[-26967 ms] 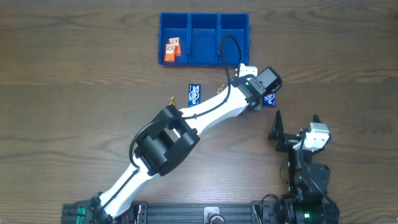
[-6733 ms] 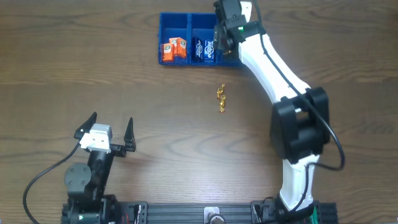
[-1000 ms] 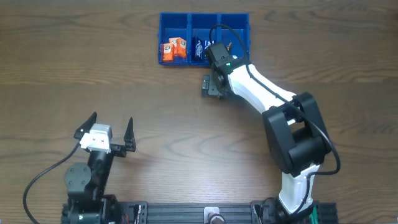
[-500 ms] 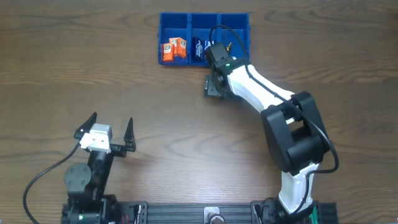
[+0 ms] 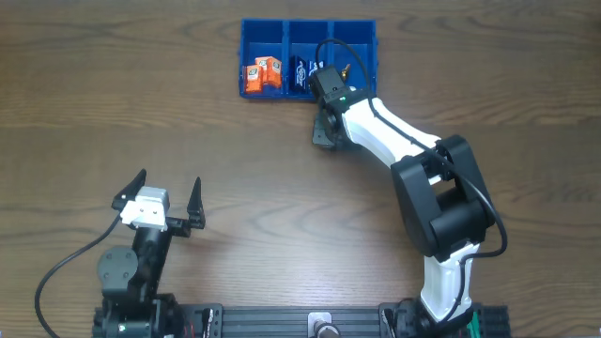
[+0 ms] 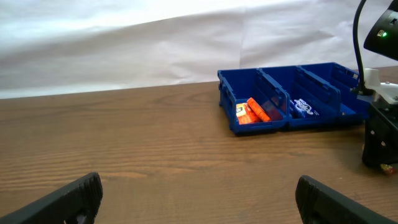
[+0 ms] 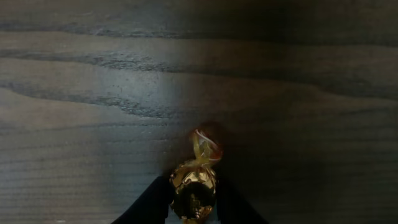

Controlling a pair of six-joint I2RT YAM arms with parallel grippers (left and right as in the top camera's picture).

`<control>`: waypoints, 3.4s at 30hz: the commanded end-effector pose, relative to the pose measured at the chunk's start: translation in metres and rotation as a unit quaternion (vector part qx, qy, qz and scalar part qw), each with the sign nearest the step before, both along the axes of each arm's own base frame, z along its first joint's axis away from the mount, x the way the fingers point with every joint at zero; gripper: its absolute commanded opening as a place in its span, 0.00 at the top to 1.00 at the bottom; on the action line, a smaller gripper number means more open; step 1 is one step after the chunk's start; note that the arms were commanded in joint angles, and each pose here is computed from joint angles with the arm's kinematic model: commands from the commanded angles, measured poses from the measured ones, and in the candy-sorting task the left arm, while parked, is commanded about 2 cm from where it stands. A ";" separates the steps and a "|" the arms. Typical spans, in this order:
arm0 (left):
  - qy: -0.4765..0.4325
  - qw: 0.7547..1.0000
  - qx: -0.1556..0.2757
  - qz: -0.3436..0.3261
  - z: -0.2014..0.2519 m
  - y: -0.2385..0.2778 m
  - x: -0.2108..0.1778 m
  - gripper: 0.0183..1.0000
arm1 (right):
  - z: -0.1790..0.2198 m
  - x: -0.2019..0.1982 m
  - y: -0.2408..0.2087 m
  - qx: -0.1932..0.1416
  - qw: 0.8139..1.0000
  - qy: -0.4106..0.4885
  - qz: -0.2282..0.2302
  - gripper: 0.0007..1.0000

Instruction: Sort Candies Into Trays

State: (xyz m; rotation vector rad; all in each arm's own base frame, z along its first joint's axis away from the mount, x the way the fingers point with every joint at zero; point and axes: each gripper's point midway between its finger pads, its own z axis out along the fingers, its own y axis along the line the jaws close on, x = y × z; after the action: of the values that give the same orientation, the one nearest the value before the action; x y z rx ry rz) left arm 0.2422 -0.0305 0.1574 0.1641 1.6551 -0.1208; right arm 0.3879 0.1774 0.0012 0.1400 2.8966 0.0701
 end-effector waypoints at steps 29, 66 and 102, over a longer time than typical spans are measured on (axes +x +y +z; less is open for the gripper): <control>0.022 1.000 0.002 -0.009 -0.016 -0.003 -0.001 0.00 | 0.140 0.151 -0.056 -0.077 0.950 -0.301 -0.019 0.96; 0.022 1.000 0.002 -0.010 -0.016 -0.003 -0.001 0.00 | 0.305 0.031 -0.199 -0.117 0.913 -0.381 -0.092 0.00; 0.022 1.000 0.002 -0.009 -0.016 -0.003 -0.001 0.00 | 0.156 -0.142 -0.179 -0.039 0.809 -0.586 -0.004 0.00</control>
State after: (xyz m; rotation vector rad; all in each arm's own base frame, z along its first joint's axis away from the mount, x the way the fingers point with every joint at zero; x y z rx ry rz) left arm 0.2422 -0.0306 0.1573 0.1669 1.6551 -0.1188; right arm 0.2461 -0.0060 0.1581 0.0867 1.6440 0.0073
